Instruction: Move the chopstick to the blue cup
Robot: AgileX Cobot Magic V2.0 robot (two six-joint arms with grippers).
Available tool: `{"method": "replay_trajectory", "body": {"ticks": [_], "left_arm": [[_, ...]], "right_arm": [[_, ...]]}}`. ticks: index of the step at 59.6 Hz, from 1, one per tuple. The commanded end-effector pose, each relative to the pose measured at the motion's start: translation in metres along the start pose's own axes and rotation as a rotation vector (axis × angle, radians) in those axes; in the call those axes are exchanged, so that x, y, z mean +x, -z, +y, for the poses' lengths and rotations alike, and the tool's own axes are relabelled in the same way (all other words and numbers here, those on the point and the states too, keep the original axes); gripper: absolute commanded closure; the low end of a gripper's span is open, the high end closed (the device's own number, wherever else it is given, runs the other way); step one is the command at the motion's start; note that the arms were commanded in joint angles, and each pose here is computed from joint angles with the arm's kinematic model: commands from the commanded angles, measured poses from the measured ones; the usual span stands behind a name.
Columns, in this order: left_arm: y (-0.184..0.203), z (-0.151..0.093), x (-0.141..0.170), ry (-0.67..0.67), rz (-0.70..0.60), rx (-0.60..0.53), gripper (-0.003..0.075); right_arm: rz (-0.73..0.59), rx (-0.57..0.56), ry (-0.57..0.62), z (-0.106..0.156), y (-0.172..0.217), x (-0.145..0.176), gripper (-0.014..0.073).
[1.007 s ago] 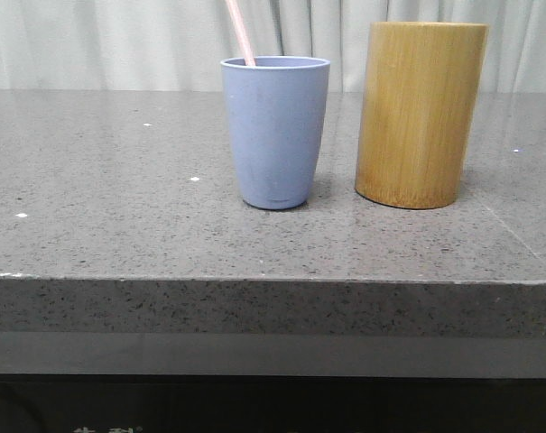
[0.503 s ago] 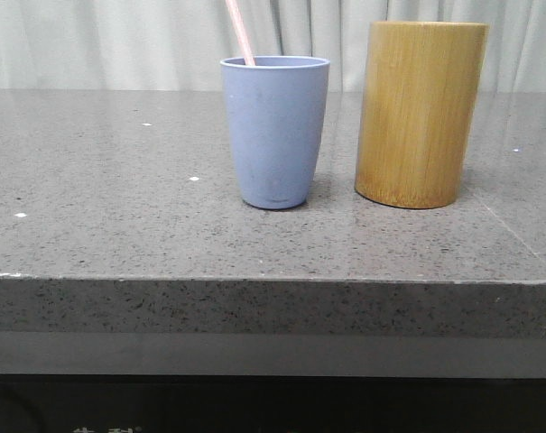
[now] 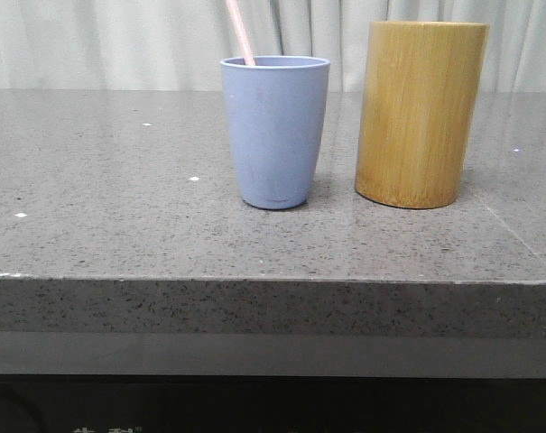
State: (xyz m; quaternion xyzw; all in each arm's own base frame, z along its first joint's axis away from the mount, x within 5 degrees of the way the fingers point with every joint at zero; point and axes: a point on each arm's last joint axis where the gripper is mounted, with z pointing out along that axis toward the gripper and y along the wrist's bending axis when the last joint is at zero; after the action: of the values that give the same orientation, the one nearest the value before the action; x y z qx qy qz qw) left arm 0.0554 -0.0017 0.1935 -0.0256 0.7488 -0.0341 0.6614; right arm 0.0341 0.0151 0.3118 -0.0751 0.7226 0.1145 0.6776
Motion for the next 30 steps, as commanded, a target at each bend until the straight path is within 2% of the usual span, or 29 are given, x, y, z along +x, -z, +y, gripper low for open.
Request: {"method": "replay_trajectory", "body": {"ticks": [1,8,17,30], "left_arm": [[0.001,0.000,-0.005,0.020,-0.091,0.001,0.0739],[0.001,0.000,-0.005,0.020,-0.091,0.001,0.0739],[0.001,0.000,-0.005,0.020,-0.091,0.001,0.0739],[0.001,0.000,-0.005,0.020,-0.091,0.001,0.0739]], "right_arm": [[-0.091,0.018,0.011,-0.001,0.001,-0.014,0.0682],[-0.125,0.051,0.058,-0.004,-0.002,-0.010,0.0682],[-0.214,0.118,0.005,-0.011,-0.007,0.011,0.0682],[-0.126,0.212,-0.030,-0.021,-0.016,0.084,0.0682]]}}
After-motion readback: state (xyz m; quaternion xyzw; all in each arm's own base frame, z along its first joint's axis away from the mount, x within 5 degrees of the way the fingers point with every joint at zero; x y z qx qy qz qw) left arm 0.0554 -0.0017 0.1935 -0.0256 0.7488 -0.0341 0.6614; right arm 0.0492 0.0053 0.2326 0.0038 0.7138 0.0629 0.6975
